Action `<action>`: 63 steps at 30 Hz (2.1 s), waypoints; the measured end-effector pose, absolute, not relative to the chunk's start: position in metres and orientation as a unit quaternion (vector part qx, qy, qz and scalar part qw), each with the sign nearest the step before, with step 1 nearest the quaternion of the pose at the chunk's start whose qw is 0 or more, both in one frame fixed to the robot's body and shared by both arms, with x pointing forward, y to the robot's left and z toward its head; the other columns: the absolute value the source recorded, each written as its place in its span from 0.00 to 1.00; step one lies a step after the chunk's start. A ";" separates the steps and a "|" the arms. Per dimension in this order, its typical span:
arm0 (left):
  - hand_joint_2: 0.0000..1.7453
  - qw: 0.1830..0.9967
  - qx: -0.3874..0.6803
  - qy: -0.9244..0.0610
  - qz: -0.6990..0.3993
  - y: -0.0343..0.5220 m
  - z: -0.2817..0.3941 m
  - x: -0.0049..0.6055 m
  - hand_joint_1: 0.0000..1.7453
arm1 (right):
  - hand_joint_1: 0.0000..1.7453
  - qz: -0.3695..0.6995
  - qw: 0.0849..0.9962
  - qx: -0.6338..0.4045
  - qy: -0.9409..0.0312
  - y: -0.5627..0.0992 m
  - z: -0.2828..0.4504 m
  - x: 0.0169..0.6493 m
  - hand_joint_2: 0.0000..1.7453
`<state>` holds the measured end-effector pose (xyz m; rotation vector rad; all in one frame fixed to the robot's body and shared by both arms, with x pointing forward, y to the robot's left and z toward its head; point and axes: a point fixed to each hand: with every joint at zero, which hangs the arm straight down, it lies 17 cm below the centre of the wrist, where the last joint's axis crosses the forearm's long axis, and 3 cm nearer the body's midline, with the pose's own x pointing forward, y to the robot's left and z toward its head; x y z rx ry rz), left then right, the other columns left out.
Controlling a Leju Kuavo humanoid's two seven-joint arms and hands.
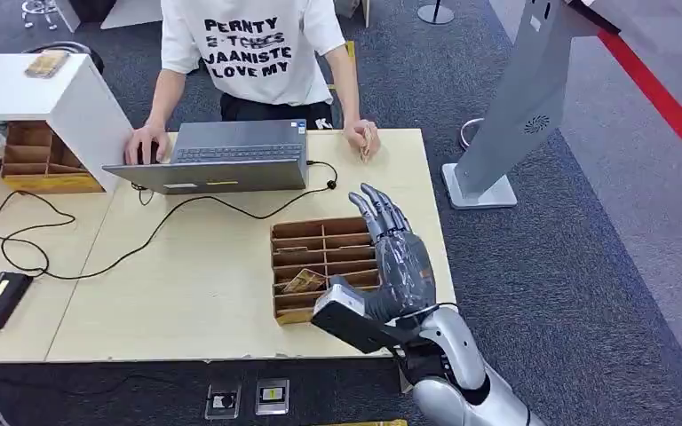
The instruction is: Pass the card to the sensor for recognition and then transmit it.
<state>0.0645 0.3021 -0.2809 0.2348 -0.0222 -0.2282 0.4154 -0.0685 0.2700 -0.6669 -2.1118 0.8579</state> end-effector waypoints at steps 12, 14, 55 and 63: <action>0.00 0.990 0.121 0.001 -0.069 0.303 -0.280 0.063 0.00 | 0.21 0.371 0.341 -0.264 -0.823 -0.052 0.276 0.405 1.00; 0.00 0.990 0.121 0.001 -0.067 0.303 -0.280 0.063 0.00 | 0.42 0.371 0.339 -0.265 -0.823 -0.051 0.279 0.404 1.00; 0.00 0.987 0.107 -0.018 -0.118 0.298 -0.281 0.070 0.00 | 0.40 0.473 0.301 -0.440 -0.702 -0.099 0.250 0.371 1.00; 0.00 0.986 0.107 -0.020 -0.128 0.298 -0.281 0.071 0.00 | 0.41 0.483 0.299 -0.462 -0.681 -0.114 0.240 0.366 1.00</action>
